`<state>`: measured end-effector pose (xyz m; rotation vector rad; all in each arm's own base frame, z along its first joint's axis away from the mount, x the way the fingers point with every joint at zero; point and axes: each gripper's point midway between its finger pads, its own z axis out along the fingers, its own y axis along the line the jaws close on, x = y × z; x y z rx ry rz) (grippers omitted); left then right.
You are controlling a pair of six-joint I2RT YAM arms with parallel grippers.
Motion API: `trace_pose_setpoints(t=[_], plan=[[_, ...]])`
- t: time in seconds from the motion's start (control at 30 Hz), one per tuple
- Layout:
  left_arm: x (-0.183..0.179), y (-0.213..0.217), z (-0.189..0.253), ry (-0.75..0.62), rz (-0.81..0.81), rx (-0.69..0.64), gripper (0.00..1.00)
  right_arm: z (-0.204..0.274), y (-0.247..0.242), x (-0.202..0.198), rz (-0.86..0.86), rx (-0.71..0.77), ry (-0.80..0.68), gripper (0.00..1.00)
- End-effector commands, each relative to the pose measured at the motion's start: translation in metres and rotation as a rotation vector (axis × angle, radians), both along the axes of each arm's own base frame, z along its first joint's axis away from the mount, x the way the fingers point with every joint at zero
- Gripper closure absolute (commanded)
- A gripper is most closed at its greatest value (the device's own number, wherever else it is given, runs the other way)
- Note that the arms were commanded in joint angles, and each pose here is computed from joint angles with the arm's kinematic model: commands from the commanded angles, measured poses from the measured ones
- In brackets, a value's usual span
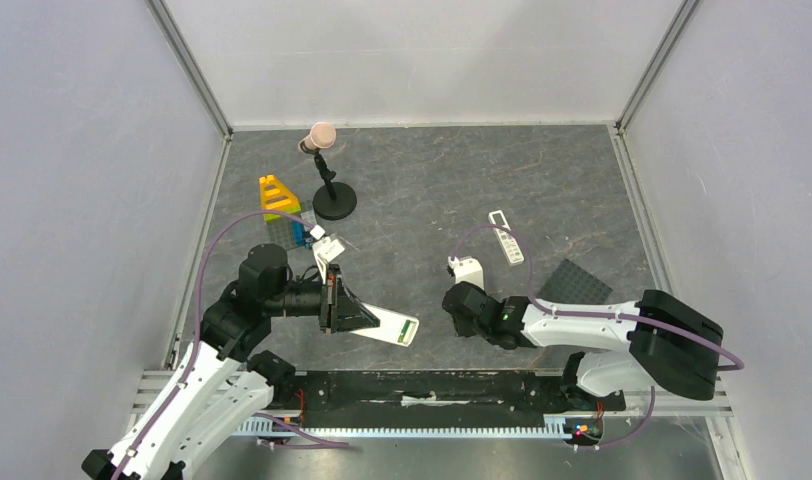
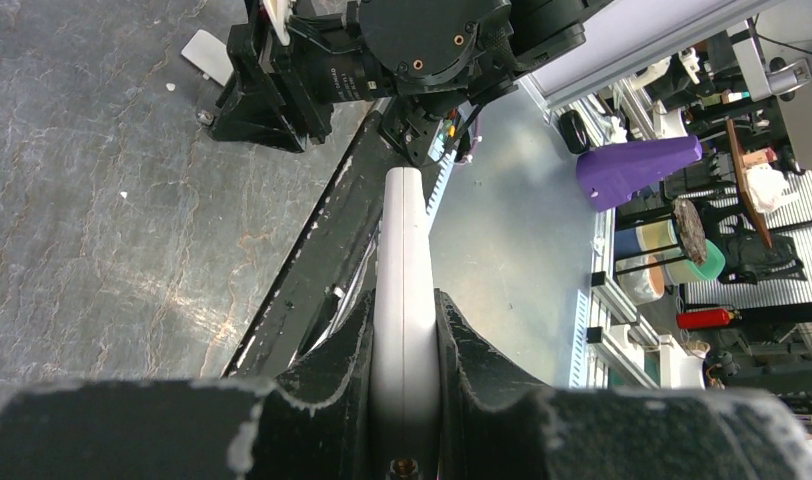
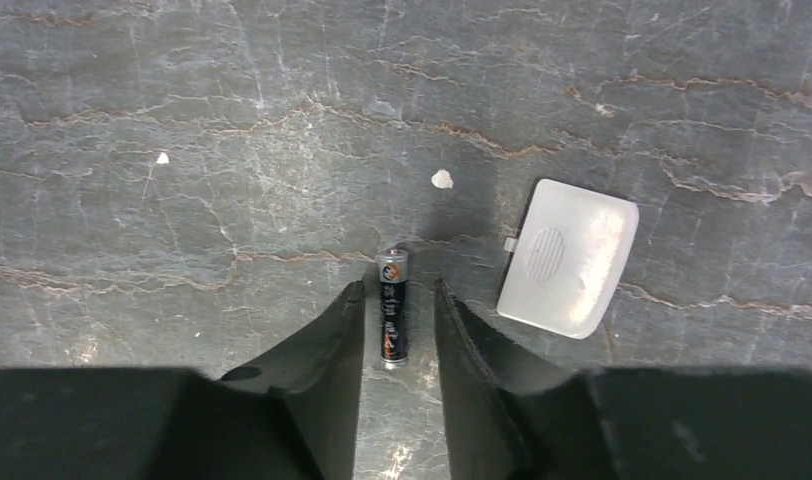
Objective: Load the batteries into the remote control
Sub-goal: Place the battery at the center of the board, then adjust the battery.
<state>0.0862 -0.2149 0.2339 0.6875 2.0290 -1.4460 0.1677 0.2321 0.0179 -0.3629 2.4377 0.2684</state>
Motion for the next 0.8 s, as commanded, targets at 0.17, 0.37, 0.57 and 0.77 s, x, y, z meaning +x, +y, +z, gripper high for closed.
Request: trace_pose_setpoints(t=[0.17, 0.37, 0.57, 0.77], plan=[[0.001, -0.003, 0.018, -0.087, -0.043, -0.036, 0.98, 0.079, 0.018, 0.018, -0.011, 0.168, -0.139, 0.49], [-0.005, -0.005, 0.019, -0.068, -0.086, -0.05, 0.98, 0.144, 0.033, 0.007, 0.125, 0.353, -0.209, 0.39], [-0.026, -0.006, 0.031, -0.067, -0.219, -0.114, 0.98, 0.227, 0.047, -0.02, 0.32, 0.649, -0.332, 0.24], [-0.027, -0.008, 0.032, -0.068, -0.236, -0.114, 0.98, 0.257, 0.076, -0.068, 0.657, 0.792, -0.304, 0.15]])
